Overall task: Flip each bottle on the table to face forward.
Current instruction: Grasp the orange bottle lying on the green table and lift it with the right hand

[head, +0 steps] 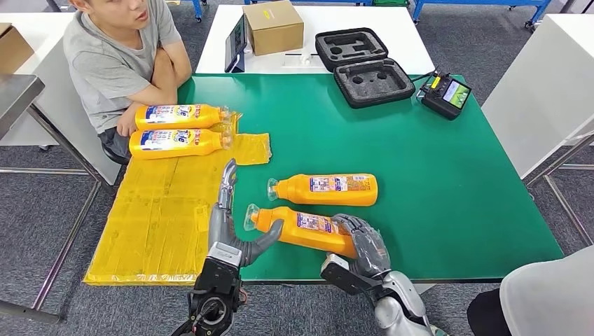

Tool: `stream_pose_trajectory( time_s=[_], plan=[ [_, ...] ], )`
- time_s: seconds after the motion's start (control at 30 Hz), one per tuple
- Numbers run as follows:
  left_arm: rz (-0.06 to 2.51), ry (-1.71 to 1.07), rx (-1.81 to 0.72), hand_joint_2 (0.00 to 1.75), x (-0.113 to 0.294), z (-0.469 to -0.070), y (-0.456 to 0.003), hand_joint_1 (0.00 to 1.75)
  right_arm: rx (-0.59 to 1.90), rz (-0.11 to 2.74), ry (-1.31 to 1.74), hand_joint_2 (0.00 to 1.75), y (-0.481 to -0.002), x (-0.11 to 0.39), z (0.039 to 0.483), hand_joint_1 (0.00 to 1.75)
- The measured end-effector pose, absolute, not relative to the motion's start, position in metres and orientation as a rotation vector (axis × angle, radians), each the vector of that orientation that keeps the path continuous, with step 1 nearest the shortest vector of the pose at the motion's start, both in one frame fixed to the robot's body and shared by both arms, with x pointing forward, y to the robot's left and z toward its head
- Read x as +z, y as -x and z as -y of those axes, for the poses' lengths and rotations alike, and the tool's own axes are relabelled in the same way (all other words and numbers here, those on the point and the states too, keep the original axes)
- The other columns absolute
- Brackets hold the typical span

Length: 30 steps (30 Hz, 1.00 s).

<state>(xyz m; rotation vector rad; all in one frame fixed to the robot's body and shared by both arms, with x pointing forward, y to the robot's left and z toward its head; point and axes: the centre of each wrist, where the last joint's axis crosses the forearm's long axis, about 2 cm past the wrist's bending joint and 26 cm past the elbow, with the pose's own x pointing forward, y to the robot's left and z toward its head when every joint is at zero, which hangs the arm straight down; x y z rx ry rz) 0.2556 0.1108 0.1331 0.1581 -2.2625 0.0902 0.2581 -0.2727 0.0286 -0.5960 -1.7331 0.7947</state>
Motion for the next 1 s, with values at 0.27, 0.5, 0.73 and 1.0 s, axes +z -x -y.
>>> stream_pose_trajectory(
  time_s=[0.27, 0.5, 0.73, 1.0],
  plan=[
    [2.309, -0.21, 0.198, 1.75, 0.152, -0.118, -0.256, 0.0, 0.752, 1.751, 0.62, 1.75, -0.25, 0.032, 0.274, 1.75],
    [2.301, -0.217, 0.277, 1.75, 0.159, -0.122, -0.254, 0.0, 0.706, 1.756, 0.641, 1.75, -0.247, 0.032, 0.275, 1.75],
    [2.158, -0.065, 0.383, 1.75, 0.143, -0.121, -0.25, 0.0, 0.62, 1.773, 0.696, 1.75, -0.243, 0.032, 0.283, 1.75],
    [2.037, -0.026, 0.37, 1.75, 0.115, -0.118, -0.246, 0.0, 0.574, 1.806, 0.759, 1.75, -0.24, 0.035, 0.287, 1.75]
  ],
)
